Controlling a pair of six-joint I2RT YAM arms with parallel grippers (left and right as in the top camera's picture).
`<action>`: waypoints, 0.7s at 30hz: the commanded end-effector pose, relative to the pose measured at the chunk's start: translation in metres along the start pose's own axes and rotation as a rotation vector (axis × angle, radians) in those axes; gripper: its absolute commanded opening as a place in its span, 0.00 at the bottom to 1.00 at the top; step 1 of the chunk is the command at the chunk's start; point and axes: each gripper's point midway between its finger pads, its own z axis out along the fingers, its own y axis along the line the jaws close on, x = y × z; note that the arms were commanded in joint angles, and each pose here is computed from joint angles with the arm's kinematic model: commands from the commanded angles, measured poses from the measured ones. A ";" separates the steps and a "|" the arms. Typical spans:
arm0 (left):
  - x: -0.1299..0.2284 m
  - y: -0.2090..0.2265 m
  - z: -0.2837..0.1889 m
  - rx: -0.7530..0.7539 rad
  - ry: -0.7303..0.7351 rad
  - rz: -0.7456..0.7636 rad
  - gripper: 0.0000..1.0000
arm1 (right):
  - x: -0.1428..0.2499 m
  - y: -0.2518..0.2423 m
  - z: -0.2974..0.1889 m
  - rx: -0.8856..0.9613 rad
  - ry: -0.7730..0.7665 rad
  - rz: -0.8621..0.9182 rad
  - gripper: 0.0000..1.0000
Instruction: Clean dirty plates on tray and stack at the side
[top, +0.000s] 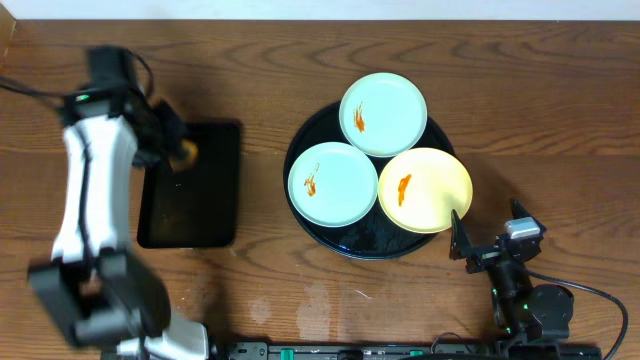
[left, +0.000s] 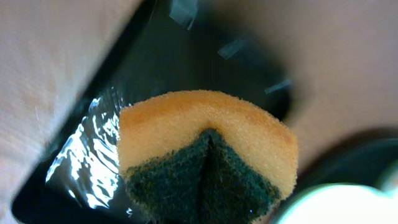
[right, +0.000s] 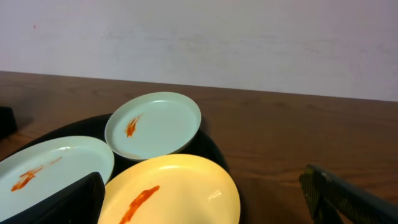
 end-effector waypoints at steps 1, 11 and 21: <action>-0.012 0.016 -0.024 -0.032 -0.031 -0.033 0.07 | 0.001 -0.004 0.000 0.017 0.001 -0.010 0.99; -0.005 -0.017 -0.214 0.300 -0.338 0.018 0.08 | 0.001 -0.004 0.000 0.017 0.001 -0.010 0.99; 0.017 -0.019 -0.176 0.296 -0.187 0.025 0.08 | 0.001 -0.022 -0.001 0.123 0.004 -0.080 0.99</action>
